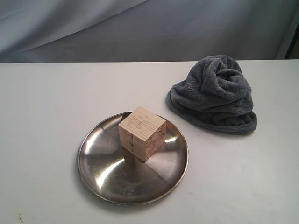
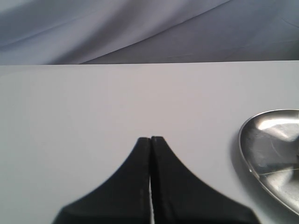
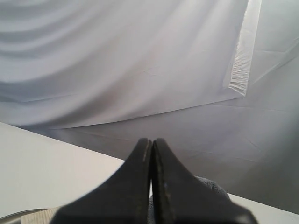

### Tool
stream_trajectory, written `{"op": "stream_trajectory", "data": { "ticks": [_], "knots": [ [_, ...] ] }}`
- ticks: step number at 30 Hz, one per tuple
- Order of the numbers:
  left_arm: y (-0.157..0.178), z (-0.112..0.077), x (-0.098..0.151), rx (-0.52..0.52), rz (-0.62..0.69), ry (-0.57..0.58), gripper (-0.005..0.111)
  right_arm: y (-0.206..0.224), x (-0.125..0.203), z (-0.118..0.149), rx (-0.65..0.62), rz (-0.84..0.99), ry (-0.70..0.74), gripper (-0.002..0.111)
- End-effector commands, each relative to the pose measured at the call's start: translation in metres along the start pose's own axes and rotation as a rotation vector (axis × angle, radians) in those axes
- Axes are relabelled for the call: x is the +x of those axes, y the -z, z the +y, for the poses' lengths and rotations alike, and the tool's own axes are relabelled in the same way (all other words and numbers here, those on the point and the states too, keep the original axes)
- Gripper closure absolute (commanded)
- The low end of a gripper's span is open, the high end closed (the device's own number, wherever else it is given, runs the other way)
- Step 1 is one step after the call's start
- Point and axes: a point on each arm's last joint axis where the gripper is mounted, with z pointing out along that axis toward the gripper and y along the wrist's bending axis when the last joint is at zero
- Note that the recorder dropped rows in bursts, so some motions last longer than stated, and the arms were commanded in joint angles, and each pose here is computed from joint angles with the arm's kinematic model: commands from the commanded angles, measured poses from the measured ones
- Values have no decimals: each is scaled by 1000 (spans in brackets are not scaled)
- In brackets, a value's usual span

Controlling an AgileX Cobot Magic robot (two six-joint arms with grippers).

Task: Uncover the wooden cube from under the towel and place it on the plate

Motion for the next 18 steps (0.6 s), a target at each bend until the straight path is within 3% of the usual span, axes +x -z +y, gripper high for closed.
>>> {"op": "stream_trajectory", "data": {
  "ticks": [1,14,18],
  "knots": [
    [0,0,0,0,-10,8,106,1,2,-1,10,3,-7,108],
    [0,0,0,0,-10,5,106,1,1,1,-4,-35,5,108],
    [0,0,0,0,-10,5,106,3,7,19,-181,-132,71,108]
  ]
}}
